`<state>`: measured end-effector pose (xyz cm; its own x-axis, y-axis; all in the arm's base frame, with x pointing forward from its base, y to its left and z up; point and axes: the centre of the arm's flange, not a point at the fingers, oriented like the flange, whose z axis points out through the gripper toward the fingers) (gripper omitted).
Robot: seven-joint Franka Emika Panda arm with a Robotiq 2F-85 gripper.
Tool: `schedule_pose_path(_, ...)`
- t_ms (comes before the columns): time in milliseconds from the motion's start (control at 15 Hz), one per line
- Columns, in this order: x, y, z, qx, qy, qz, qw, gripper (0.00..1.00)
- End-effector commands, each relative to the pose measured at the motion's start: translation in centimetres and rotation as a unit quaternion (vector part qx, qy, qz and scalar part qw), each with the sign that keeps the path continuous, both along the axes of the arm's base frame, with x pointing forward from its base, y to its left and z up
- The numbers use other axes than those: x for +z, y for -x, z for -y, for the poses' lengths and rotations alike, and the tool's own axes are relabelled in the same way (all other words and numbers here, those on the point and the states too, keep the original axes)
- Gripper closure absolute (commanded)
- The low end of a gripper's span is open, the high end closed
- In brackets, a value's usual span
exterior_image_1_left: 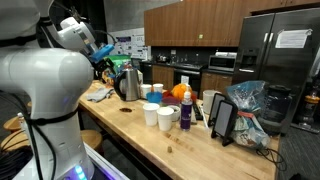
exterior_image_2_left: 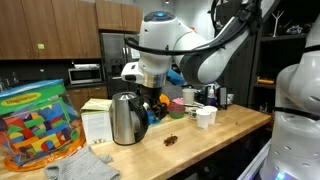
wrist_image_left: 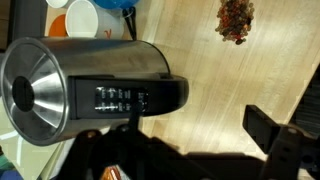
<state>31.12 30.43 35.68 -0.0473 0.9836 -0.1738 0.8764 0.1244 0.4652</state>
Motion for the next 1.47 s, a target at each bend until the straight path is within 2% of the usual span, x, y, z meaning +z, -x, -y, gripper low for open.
schedule_pose_path(0,-0.7,-0.5,-0.1,-0.01,0.011,0.012,0.9998,0.0)
schedule_pose_path(1400,-2.1,-1.0,-0.5,-0.014,0.043,0.028,0.9986,0.0)
